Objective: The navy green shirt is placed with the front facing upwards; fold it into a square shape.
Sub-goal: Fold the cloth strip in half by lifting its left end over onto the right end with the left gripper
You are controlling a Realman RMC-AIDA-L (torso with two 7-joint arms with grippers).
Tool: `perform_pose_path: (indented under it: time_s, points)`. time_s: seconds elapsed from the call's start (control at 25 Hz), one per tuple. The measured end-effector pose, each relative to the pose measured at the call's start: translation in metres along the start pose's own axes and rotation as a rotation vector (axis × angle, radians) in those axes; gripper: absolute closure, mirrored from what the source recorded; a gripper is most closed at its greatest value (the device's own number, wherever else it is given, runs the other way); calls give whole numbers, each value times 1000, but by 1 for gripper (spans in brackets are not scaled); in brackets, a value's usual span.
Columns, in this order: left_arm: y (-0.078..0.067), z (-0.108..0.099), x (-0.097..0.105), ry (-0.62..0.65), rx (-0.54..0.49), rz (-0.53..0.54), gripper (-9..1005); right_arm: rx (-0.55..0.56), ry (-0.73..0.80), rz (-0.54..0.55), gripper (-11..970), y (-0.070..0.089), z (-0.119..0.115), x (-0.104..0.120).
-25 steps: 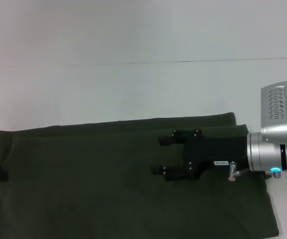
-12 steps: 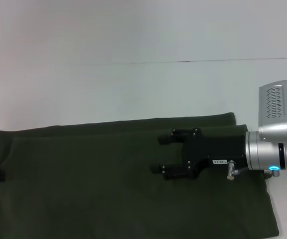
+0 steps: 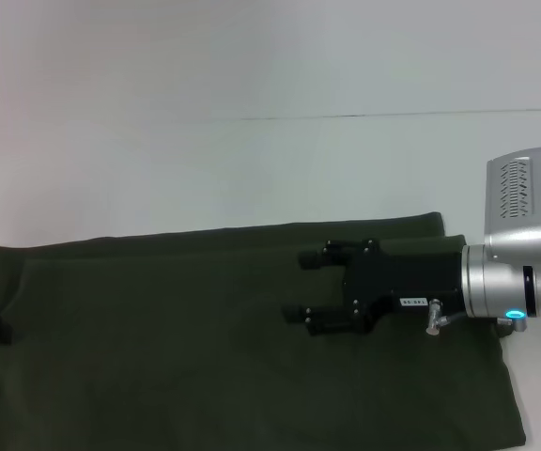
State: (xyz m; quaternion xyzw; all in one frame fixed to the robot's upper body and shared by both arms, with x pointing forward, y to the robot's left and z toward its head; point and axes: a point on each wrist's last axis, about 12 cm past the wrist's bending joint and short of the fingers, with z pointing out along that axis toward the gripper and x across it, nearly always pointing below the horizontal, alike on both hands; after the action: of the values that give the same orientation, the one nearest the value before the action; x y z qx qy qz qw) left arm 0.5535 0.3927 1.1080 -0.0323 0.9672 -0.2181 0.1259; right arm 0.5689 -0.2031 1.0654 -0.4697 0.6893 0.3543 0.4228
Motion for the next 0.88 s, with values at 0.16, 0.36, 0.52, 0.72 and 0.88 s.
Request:
perform_pose_path:
  time_s: [0.16,0.36,0.52,0.72,0.88]
  points:
    - [0,2,1,1,1,-3,139,1,0,0,129,0,0,0]
    - [1,2,1,1,1,-4,139,3,0,0,130,0,0,0]
    - [1,2,0,-5,-4,0,139,5,0,0,130,-1,0,0]
    - [2,2,0,-2,-16,11,139,5,2,-3,130,-1,1,-1]
    - [3,2,0,-2,-19,12,139,4,2,-6,130,-2,1,-2]
